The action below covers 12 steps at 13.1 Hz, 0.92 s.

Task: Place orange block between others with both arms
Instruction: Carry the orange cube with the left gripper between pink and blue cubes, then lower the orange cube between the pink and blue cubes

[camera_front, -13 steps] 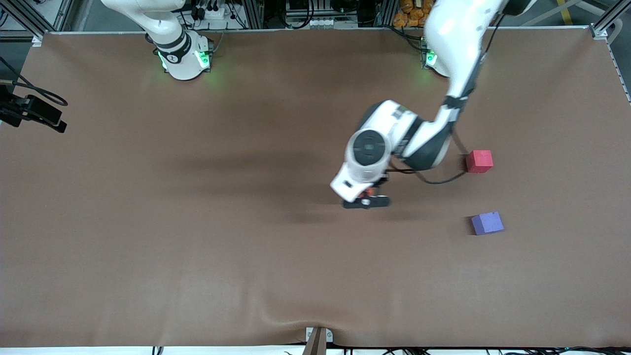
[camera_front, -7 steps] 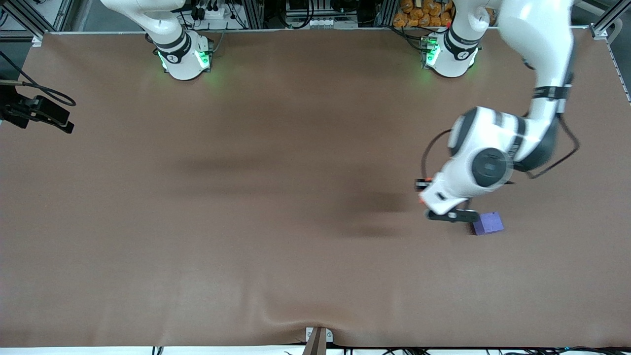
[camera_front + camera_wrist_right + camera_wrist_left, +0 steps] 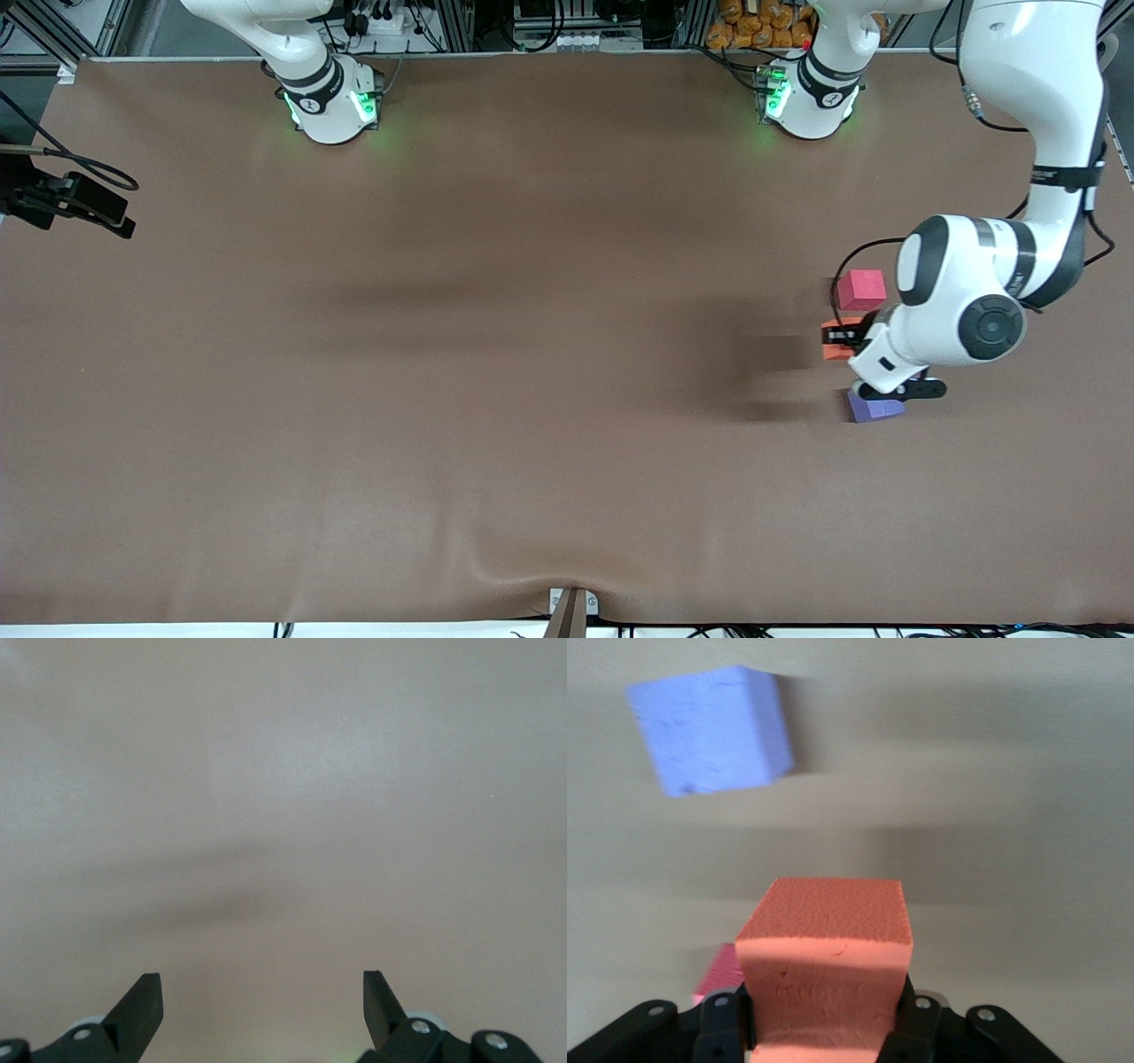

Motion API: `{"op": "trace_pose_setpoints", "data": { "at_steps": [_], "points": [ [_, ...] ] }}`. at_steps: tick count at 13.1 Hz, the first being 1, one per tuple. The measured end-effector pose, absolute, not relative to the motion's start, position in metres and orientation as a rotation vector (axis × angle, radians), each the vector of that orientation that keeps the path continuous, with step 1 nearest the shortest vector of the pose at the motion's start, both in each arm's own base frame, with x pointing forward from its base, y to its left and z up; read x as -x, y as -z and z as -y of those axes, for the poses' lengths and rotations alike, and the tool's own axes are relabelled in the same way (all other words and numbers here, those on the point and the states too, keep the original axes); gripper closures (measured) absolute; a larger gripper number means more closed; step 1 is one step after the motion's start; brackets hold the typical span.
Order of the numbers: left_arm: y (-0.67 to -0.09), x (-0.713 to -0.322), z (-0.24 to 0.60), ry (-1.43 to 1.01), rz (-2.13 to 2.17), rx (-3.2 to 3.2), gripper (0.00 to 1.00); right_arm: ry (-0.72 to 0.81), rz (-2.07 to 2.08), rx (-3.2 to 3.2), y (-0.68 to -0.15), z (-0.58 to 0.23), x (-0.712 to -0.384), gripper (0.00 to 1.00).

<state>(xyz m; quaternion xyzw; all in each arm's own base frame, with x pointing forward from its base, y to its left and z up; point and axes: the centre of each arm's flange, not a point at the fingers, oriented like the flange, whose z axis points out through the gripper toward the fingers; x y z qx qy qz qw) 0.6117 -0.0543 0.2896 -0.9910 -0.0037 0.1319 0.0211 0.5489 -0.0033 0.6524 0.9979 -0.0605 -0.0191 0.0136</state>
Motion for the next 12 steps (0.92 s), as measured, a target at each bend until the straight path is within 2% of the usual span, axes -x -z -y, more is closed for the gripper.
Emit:
{"op": "trace_pose_setpoints", "data": {
  "at_steps": [4, 12],
  "points": [
    [-0.268, -0.606, 0.011, -0.353, -0.025, 3.095, 0.46, 0.065, 0.195, -3.107, -0.652, 0.006, -0.549, 0.00],
    [-0.228, -0.584, 0.005, -0.282, -0.022, 3.112, 0.46, 0.067, 0.195, -3.107, -0.651, 0.006, -0.549, 0.00]
  ]
}}
